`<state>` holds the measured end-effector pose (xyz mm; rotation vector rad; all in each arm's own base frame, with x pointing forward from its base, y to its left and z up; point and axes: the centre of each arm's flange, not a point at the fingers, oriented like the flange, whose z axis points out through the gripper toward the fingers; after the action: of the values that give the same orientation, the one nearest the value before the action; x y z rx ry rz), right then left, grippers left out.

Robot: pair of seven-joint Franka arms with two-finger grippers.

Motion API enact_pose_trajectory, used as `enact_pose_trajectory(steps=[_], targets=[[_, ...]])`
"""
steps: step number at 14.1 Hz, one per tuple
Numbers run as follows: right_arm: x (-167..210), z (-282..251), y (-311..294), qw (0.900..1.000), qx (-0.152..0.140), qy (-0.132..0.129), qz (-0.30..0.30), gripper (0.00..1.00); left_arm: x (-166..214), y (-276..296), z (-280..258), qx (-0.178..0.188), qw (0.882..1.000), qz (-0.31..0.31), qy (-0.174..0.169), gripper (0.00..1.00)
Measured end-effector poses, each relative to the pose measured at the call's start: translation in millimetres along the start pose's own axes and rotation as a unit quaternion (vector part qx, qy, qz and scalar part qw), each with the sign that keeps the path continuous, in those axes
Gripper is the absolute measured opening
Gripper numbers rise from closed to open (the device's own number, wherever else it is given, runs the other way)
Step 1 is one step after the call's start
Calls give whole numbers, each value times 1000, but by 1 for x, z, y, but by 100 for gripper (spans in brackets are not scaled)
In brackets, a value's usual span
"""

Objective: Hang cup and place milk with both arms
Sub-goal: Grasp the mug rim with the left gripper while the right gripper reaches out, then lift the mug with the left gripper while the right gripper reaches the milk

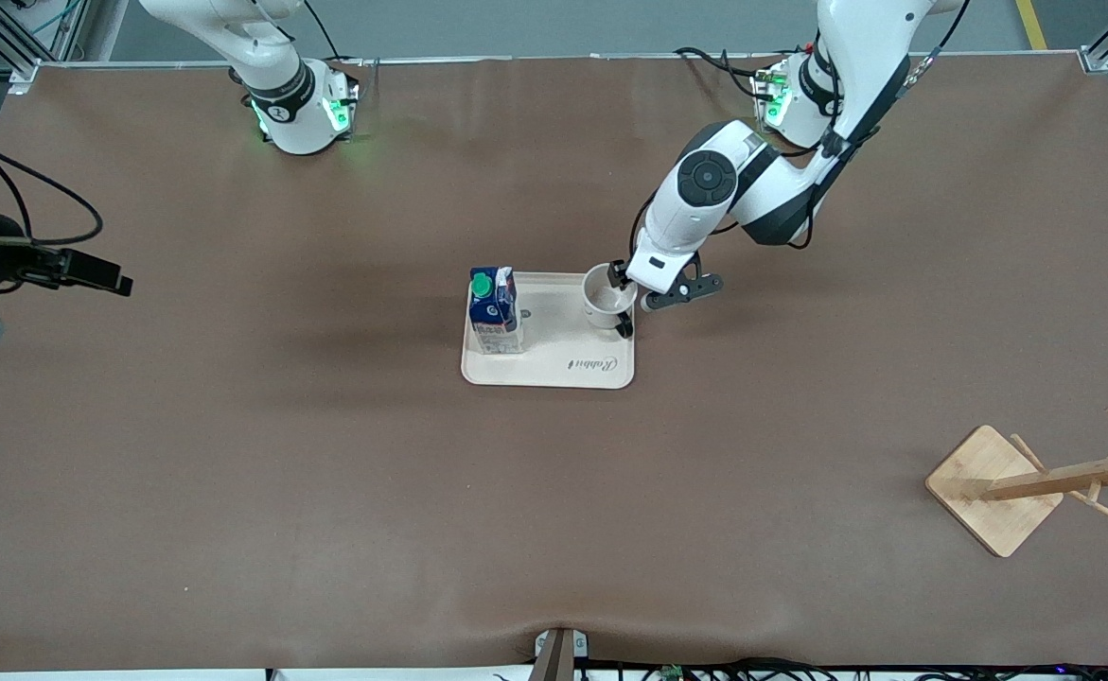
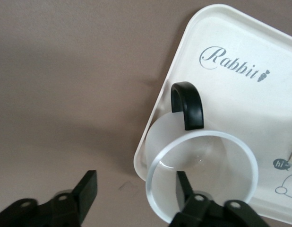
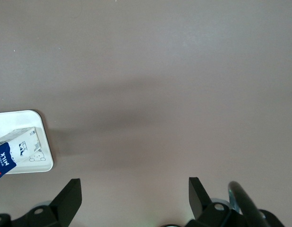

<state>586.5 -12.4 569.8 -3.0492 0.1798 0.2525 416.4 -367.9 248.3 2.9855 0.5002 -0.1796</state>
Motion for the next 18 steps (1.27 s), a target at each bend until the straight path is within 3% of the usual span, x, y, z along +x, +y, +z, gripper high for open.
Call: enact_pose_trajectory(steps=[1,5,9,13,16,18], targets=[[0,3,-11,1000,-2,-4,-8,100,0,0,4,-2,1000,-2,-2,72],[7,34,-52,999,-13,-36,-31,100,0,5,17,-8,1000,-10,-13,52],[-6,39,-110,999,-27,-43,0,100,0,10,18,-12,1000,-10,-14,8],[-8,38,-118,999,-27,-41,9,100,16,12,5,-14,1000,0,9,7],[-17,41,-147,999,-27,-42,-12,100,33,16,-27,7,1000,1,26,7],[-22,41,-174,999,-18,-22,-33,100,46,18,-66,22,999,-4,44,7]])
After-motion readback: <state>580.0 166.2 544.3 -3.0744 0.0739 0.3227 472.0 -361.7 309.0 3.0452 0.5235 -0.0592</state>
